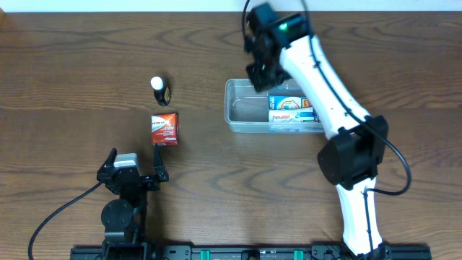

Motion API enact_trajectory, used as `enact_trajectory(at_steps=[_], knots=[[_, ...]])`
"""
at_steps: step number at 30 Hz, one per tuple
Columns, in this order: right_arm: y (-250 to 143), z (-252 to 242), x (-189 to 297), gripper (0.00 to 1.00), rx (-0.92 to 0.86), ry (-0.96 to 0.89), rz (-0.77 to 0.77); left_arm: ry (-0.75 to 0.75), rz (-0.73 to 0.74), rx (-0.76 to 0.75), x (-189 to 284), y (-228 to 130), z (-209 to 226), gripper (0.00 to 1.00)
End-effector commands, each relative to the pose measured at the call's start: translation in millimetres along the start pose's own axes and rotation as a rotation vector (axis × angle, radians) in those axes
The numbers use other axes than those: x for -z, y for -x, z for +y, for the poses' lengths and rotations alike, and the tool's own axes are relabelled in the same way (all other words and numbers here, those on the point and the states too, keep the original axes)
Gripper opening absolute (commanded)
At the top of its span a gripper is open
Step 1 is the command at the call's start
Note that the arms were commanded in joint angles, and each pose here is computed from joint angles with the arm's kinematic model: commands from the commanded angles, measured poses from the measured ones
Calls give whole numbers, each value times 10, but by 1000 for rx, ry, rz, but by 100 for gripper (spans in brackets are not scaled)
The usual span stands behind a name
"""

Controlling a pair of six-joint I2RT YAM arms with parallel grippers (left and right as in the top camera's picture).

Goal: Pack container
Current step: 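Retract the right arm to the upper right corner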

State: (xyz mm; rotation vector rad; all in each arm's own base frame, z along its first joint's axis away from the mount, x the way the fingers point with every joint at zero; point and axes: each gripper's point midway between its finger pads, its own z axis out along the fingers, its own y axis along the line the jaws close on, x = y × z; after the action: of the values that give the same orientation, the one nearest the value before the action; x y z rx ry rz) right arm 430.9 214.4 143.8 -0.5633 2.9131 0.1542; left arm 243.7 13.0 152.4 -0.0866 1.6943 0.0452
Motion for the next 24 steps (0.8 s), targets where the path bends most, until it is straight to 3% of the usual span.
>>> enact_trajectory(at_steps=[1,6,11,20,21,22,23,24], knots=[[208,-512,362,1,-165,-20,-112,20,48,-20,-27,-197,36,98],[125,-1276,649,1,-353,-58,-147,20,48,-19,-27,-197,36,98],[-334,-1944,695,1,-567,-124,-46,20,48,-20,-27,-197,36,98],[-902,-2637,665,1,-694,-239,76,20,48,-19,-27,-197,36,98],[-947,-2687,656,13,-701,-255,87,20,48,-19,-27,-197,36,98],[-990,-2743,641,35,-709,-273,97,20,48,-19,-27,-197,36,98],[-1011,-2787,627,75,-715,-284,100,20,48,-19,-27,-197,36,98],[-1025,-2827,617,99,-724,-284,97,20,48,-20,-27,-197,36,98]])
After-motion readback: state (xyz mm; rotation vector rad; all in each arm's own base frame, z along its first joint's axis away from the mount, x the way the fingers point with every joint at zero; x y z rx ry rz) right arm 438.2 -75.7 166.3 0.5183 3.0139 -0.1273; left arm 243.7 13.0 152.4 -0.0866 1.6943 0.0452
